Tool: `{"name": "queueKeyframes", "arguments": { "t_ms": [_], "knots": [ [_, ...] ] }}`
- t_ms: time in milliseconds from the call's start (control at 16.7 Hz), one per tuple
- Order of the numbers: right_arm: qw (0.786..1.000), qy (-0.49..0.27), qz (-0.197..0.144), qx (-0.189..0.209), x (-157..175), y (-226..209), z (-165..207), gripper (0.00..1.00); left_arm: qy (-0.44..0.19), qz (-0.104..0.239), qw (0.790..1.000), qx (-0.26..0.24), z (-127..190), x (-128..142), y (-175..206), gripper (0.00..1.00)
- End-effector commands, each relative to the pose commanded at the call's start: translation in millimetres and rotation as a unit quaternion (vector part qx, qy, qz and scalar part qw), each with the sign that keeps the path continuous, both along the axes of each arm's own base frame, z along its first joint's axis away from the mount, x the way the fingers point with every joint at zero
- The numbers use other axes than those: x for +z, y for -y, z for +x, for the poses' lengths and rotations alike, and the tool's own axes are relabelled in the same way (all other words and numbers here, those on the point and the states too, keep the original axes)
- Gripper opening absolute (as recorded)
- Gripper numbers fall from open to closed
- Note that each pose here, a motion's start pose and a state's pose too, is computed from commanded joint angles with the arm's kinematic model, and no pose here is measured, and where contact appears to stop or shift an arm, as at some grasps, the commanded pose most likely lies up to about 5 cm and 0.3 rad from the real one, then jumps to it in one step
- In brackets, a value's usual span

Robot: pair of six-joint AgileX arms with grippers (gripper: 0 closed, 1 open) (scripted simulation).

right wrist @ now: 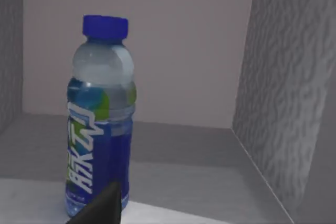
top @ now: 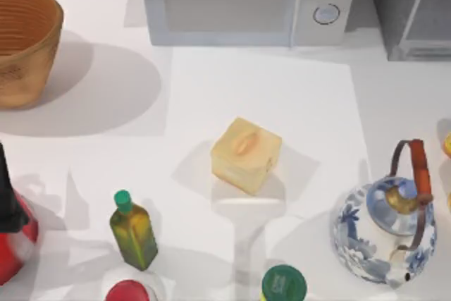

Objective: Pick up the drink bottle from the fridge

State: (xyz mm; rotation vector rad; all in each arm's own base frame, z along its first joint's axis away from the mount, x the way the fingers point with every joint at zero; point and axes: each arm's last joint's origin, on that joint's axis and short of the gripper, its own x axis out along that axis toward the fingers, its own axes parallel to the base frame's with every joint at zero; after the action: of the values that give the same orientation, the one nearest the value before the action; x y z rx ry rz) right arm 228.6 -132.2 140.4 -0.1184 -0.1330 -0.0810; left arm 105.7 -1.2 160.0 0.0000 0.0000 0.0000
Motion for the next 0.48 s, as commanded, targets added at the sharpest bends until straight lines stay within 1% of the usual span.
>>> {"name": "queueKeyframes", "arguments": {
  "t_ms": [120, 240, 360, 480],
  "knots": [
    [1.0, 0.019, -0.019, -0.013, 12, 12, 18, 1.0, 0.0, 0.0, 1.0, 0.0, 0, 0, 0, 1.0],
    [0.999, 0.019, -0.02, -0.017, 17, 19, 41, 1.0, 0.0, 0.0, 1.0, 0.0, 0, 0, 0, 1.0],
    [1.0, 0.002, -0.007, -0.012, 11, 17, 68, 1.0, 0.0, 0.0, 1.0, 0.0, 0, 0, 0, 1.0],
    [1.0, -0.026, 0.014, 0.0, -3, 5, 97, 1.0, 0.0, 0.0, 1.0, 0.0, 0, 0, 0, 1.0]
  ]
}}
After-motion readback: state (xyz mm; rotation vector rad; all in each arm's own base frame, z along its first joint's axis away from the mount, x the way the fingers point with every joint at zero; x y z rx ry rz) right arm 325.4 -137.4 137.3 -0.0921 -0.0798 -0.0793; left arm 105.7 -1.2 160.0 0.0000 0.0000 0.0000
